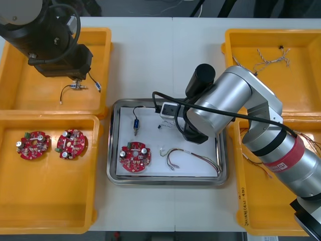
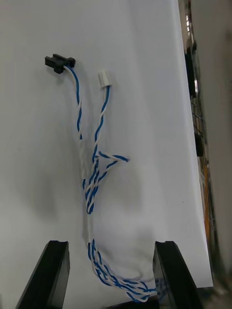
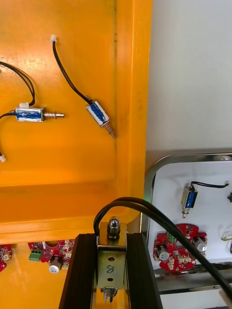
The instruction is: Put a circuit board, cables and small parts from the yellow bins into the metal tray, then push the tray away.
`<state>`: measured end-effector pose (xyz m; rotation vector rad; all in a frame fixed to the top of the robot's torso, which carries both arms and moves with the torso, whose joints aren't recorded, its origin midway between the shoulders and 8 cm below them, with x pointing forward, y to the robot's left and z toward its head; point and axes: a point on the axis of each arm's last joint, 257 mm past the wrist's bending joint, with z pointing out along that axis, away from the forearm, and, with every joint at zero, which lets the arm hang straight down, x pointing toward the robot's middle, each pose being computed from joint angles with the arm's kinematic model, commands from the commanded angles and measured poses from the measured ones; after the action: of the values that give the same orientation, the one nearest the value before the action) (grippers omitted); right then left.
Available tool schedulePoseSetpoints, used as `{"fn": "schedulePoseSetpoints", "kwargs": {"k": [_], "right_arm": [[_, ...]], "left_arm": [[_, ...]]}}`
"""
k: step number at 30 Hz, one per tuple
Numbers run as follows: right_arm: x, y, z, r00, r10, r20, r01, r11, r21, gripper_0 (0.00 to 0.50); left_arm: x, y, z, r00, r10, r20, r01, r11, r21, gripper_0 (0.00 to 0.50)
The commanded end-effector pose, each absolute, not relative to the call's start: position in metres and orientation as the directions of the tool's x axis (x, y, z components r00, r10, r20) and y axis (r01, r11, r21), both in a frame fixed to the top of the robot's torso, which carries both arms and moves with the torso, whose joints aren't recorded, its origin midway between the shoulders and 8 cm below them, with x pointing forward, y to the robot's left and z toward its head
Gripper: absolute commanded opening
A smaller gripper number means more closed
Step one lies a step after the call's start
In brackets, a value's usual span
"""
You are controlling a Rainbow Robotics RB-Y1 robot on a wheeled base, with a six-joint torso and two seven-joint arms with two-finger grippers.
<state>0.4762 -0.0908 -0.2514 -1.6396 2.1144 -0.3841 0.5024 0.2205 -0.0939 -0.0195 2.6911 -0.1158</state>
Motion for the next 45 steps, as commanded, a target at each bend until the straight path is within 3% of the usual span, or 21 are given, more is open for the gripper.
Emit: {"fn": "schedulePoseSetpoints", "kwargs": {"k": [1, 16, 20, 28, 36, 45], "right_arm": [[0.473, -0.07, -0.222, -0.178, -0.963, -0.201, -0.844, 0.255, -0.471, 0.5], [0.459, -0.083, -0.151, -0.244, -0.93, -0.274, -0.841, 0.344, -0.418, 0.5], [0.463, -0.094, -0.118, -0.241, -0.903, -0.355, -0.811, 0.389, -0.437, 0.5], [0.463, -0.128, -0.077, -0.263, -0.853, -0.451, -0.752, 0.474, -0.457, 0.5], [0.463, -0.19, -0.066, -0.452, -0.718, -0.53, -0.624, 0.679, -0.387, 0.5], [0.46, -0.258, -0.077, -0.659, -0.474, -0.583, -0.399, 0.878, -0.264, 0.5]], "left_arm": [[0.497, 0.207, -0.095, -0.902, -0.078, -0.424, -0.03, 0.993, -0.117, 0.0], [0.495, 0.199, -0.095, -0.903, -0.07, -0.423, -0.017, 0.992, -0.128, 0.0], [0.495, 0.2, -0.095, -0.904, -0.069, -0.423, -0.017, 0.992, -0.126, 0.0], [0.496, 0.2, -0.094, -0.902, -0.067, -0.426, -0.015, 0.992, -0.124, 0.0], [0.502, 0.192, -0.095, -0.892, -0.081, -0.445, -0.028, 0.992, -0.125, 0.0], [0.504, 0.167, -0.092, -0.875, -0.086, -0.476, -0.015, 0.988, -0.152, 0.0]]}}
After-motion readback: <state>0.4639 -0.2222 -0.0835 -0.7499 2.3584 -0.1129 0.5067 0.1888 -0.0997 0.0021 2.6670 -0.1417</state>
